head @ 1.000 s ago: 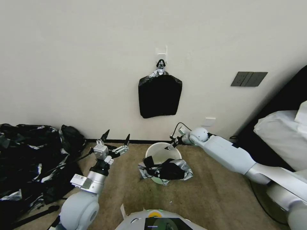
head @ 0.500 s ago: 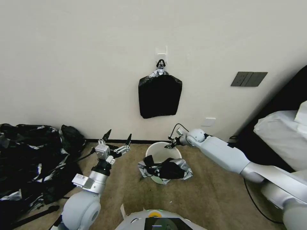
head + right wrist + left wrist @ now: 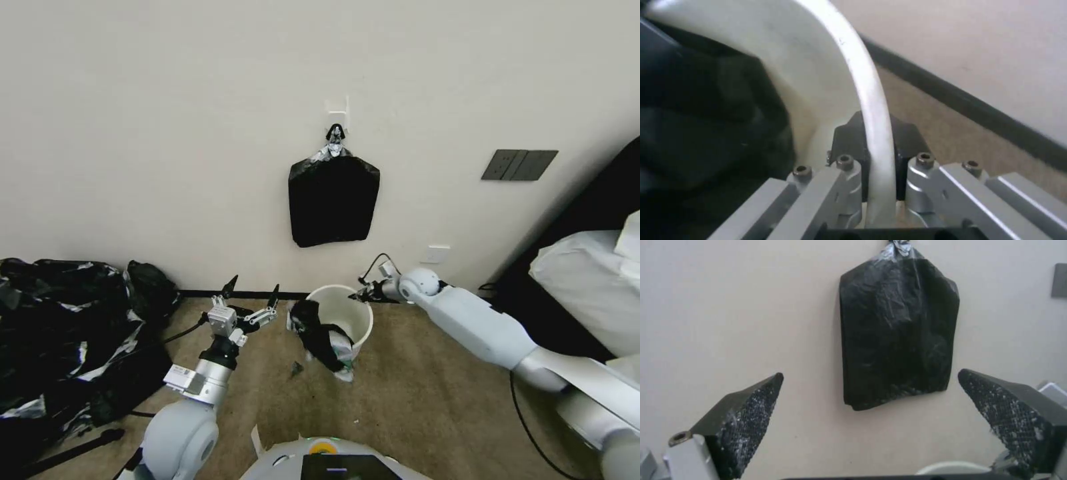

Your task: Place a trash bag onto the trash bin.

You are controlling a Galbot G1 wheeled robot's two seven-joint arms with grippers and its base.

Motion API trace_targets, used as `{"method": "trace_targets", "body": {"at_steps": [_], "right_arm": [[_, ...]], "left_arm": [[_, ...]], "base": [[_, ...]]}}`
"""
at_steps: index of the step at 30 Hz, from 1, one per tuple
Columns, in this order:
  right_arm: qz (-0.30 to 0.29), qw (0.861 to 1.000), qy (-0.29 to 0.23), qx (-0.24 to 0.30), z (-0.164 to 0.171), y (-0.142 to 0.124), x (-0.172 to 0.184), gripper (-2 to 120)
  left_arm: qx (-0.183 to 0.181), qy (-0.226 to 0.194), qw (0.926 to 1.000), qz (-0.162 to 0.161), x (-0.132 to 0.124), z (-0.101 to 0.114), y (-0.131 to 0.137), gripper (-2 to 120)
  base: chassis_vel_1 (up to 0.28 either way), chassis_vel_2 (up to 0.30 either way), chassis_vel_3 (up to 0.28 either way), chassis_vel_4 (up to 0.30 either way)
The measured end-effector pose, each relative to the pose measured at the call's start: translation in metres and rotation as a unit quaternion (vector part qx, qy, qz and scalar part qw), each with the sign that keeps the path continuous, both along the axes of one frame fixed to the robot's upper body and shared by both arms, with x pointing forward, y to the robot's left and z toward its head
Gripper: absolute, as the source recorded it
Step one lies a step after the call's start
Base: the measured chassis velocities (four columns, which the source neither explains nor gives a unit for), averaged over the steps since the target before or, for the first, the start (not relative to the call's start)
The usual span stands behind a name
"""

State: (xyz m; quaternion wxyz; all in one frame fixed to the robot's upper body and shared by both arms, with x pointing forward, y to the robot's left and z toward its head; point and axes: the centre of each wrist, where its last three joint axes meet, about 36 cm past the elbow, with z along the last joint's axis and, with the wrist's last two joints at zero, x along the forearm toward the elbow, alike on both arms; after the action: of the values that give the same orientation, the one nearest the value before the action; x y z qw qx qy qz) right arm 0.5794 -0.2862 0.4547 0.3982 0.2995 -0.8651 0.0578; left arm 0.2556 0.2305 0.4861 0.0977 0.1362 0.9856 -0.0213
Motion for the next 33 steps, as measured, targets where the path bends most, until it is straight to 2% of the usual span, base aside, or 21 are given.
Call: {"method": "trace_targets", "body": {"at_steps": [1,2,6,10,14,19,23,26,33], "right_arm": [[-0.049,0.999,0.007,0.019,0.0,-0.004,-0.009,6],[-0.049,0.999,0.007,0.019,0.0,-0.004,-0.009,6],[-0.165,0.983,0.044,0.071,0.01,0.0,-0.049,6],[-0.211,0.972,0.064,0.085,0.019,0.006,-0.069,6],[-0.273,0.955,0.04,0.106,0.028,0.019,-0.091,6],[-0.295,0.948,0.033,0.112,0.035,0.032,-0.109,6],[-0.301,0.946,0.022,0.12,0.029,0.042,-0.145,6],[-0.297,0.946,0.024,0.125,0.025,0.043,-0.163,6],[-0.287,0.951,0.019,0.117,0.008,0.043,-0.19,6]], "left_arm": [[-0.002,0.001,1.0,0.001,-0.001,0.0,-0.001,100],[-0.002,0.001,1.0,0.001,-0.001,0.0,-0.001,100],[-0.006,0.002,1.0,0.004,-0.002,-0.002,-0.003,100],[-0.009,0.001,0.9999,0.007,-0.002,-0.002,-0.003,100],[-0.013,0.002,0.9998,0.014,-0.004,-0.003,-0.003,100],[-0.015,0.001,0.9993,0.035,-0.004,-0.003,-0.002,100],[-0.022,-0.002,0.9956,0.091,0.003,-0.005,0.005,100],[-0.028,0.003,0.9935,0.11,0.007,-0.004,0.013,100],[-0.021,0.003,0.992,0.124,0.018,0.004,0.031,100]], "base": [[0.0,0.0,0.0,0.0],[0.0,0.0,0.0,0.0],[0.0,0.0,0.0,0.0],[0.0,0.0,0.0,0.0],[0.0,0.0,0.0,0.0],[0.0,0.0,0.0,0.0],[0.0,0.0,0.0,0.0],[0.0,0.0,0.0,0.0],[0.0,0.0,0.0,0.0]]}}
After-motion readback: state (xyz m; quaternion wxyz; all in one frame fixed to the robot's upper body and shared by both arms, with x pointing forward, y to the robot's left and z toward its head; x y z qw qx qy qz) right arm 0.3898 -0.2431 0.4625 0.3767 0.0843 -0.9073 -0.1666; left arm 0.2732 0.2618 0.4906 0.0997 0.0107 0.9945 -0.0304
